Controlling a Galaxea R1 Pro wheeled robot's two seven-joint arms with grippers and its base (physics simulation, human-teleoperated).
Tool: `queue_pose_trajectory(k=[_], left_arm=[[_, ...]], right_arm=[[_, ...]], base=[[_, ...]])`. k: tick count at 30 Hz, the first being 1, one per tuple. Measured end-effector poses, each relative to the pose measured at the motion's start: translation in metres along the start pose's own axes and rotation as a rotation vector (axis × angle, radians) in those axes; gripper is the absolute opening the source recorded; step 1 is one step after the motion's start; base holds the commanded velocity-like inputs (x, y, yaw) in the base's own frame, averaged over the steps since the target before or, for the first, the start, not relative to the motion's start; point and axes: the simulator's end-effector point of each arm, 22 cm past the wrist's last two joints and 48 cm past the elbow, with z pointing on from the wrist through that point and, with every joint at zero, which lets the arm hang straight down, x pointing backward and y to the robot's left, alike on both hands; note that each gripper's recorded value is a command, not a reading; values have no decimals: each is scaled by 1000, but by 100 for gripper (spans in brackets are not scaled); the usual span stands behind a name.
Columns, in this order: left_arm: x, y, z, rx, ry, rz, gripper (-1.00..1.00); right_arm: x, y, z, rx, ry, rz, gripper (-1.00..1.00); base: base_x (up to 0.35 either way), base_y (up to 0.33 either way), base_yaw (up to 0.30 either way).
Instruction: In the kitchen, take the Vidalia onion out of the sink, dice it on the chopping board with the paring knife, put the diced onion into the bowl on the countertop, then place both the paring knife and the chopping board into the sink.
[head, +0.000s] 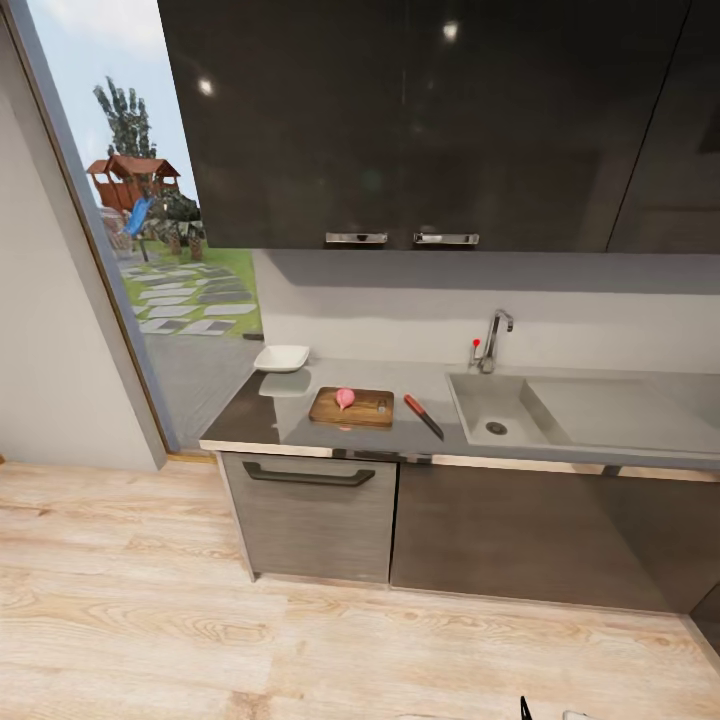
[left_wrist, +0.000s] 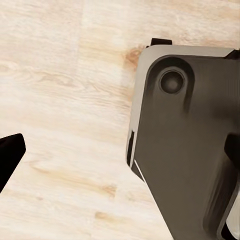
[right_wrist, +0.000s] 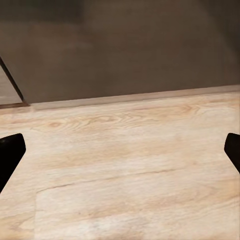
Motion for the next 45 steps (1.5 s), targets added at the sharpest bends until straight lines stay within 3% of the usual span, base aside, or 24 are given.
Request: queue_pose_trajectory(k=[18,21,24,29,32,37,45], left_arm=[[-1,-2,0,3,-4,-2,100],[-2,-3,0,5,-6,0,100],[-2,-3,0,5,-6,1,100],[-3,-3,0,5,-8,2,100],[-4,-3,0,6,-11,2,100],[-5,-2,0,6,-13,2,100],[-5,-2,0,6,-13,2,100]], right_arm=[[-1,-2,0,7,-4,0,100],[-23,1,9,21,-37,13,100],[-62,10,23,60,-49,33,100],[-152,24,32,123,-50,-50,100],[-228,40,18,136,-118,-111,100],[-337,47,-10,186,-196,-174,100],[-511,35,-37,282,-270,-186,100]], base=[[0,0,0],[0,0,0],[0,0,0],[0,0,0],[0,0,0],[0,0,0],[0,0,0]])
